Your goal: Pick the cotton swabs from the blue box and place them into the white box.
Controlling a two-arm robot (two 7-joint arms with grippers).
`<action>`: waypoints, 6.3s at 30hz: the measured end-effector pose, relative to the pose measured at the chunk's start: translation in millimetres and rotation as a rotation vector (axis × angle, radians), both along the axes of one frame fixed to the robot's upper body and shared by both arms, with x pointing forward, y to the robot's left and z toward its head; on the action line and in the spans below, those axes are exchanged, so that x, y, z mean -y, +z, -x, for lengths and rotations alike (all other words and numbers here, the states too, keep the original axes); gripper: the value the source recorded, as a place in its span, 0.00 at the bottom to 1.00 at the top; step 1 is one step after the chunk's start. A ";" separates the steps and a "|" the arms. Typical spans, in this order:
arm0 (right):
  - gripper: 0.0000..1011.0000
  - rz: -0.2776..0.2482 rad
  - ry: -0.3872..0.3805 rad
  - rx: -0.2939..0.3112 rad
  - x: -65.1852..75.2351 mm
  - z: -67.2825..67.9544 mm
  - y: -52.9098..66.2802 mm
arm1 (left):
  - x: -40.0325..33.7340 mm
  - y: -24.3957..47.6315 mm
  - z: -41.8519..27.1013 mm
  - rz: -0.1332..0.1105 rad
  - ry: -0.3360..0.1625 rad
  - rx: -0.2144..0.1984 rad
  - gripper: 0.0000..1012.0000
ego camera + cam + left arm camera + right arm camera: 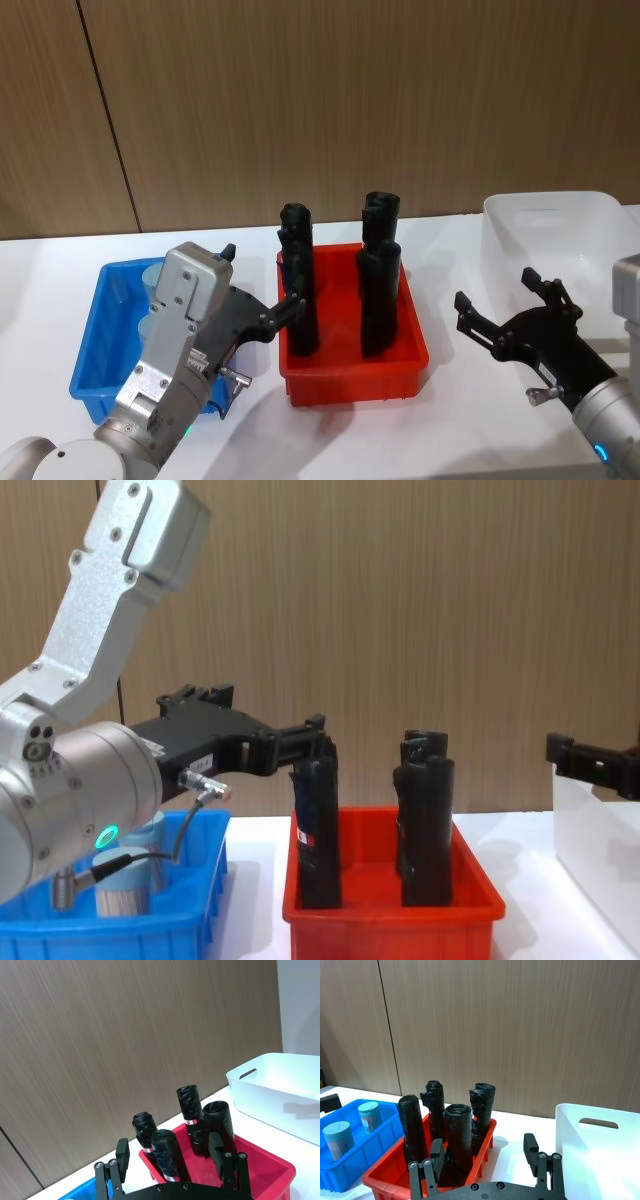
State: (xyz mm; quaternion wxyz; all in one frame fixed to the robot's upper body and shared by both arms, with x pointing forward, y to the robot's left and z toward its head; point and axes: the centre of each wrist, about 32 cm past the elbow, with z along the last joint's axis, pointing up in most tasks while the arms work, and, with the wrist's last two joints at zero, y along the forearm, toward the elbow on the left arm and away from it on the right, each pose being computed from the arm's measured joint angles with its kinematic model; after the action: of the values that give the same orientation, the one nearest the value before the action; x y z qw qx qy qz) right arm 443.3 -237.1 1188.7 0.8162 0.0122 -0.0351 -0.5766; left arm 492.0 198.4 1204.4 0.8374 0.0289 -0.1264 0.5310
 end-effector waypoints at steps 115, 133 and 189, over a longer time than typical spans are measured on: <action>0.99 0.000 0.000 0.000 0.0 0.0 0.0 | -96.5 -24.5 -66.6 0.099 0.238 -0.424 0.99; 0.99 0.000 0.000 0.000 0.0 0.0 0.0 | -101.7 -36.6 -86.4 0.093 0.190 -0.454 0.99; 0.99 0.000 0.000 0.000 0.0 0.0 0.0 | -88.6 40.9 -68.6 0.028 0.032 -0.204 0.66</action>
State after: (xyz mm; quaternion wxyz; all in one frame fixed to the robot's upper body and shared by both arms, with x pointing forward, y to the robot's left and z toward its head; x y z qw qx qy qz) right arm 443.3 -237.1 1188.7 0.8162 0.0122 -0.0351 -0.5766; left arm 560.6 287.0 1245.3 0.8375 0.0730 -0.0327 0.5405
